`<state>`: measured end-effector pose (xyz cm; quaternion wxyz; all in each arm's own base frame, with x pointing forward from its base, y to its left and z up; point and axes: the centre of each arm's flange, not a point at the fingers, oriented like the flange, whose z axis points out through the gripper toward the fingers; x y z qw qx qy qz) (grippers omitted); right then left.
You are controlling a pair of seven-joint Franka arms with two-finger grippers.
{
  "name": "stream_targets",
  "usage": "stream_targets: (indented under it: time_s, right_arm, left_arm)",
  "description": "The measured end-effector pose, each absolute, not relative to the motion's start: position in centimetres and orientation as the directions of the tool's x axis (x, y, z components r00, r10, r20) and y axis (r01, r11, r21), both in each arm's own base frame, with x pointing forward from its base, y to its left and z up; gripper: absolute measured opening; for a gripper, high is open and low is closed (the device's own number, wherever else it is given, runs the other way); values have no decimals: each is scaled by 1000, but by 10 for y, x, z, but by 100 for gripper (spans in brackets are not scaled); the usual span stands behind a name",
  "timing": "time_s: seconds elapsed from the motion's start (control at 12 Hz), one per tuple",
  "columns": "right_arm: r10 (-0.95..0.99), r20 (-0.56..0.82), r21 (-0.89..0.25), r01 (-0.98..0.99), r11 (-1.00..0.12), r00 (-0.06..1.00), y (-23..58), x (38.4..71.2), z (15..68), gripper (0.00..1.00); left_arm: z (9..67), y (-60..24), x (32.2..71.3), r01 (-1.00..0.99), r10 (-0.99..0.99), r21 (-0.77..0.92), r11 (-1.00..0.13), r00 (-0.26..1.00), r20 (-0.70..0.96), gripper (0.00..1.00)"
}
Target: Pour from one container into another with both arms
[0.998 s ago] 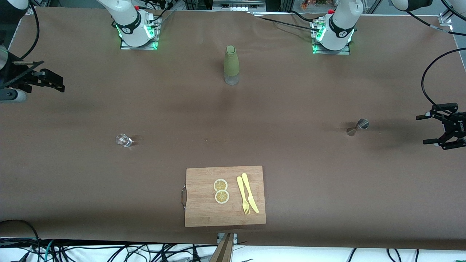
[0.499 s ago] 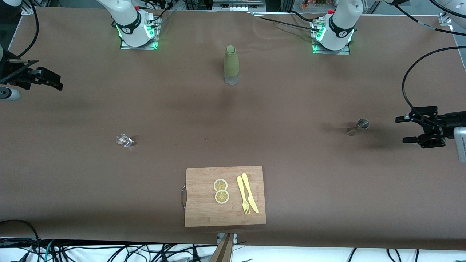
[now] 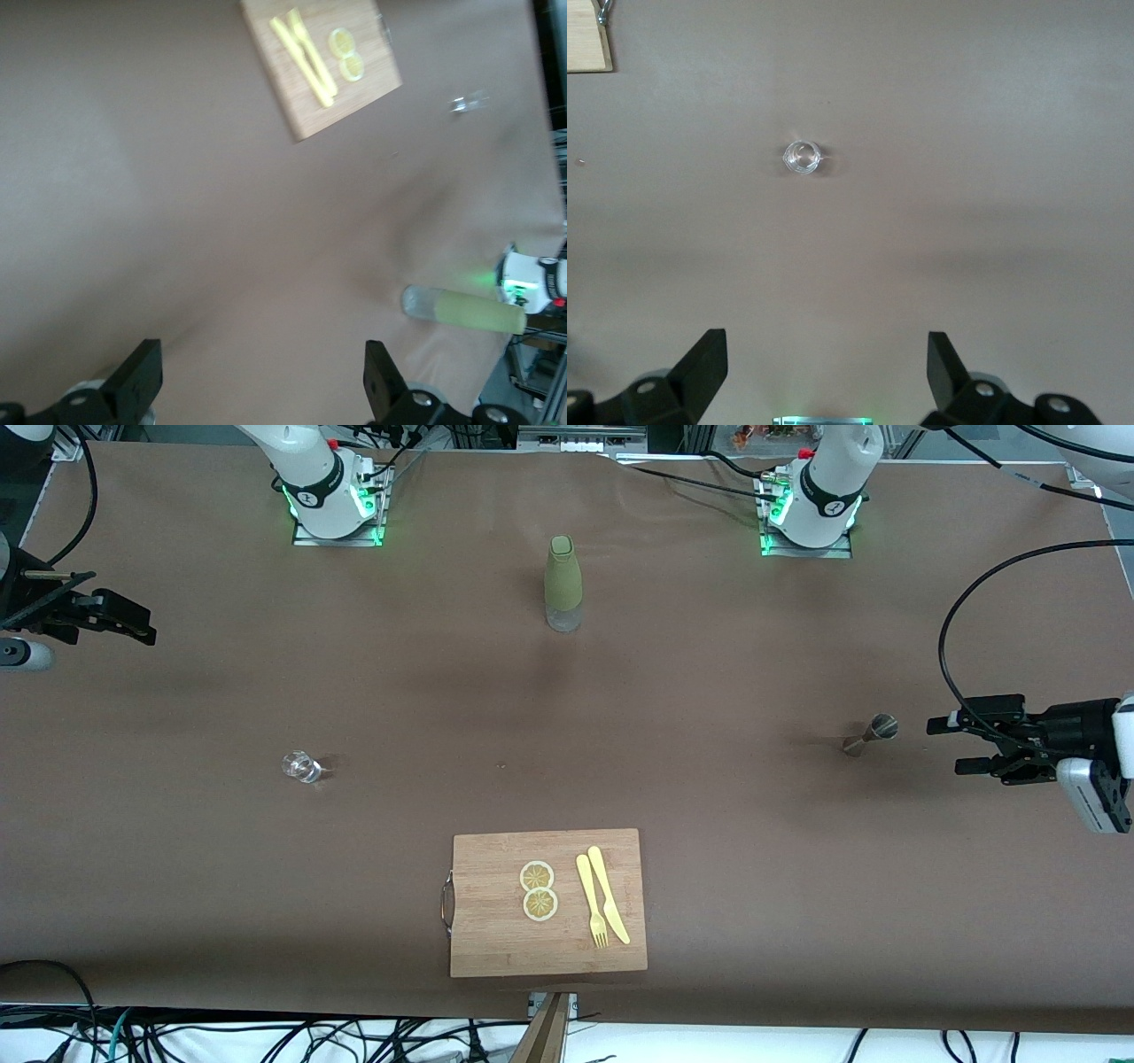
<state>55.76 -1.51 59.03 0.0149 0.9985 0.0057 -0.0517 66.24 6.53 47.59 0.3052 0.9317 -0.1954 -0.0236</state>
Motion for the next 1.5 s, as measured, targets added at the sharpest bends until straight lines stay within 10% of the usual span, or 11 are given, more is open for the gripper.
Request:
stream_targets:
  time_s: [1.5]
  right_arm:
    - [10,-87,29,13,-999,996,-15,559,594,100]
  left_arm:
    - [555,-21,607,8,7,8,-1000,978,-209,100]
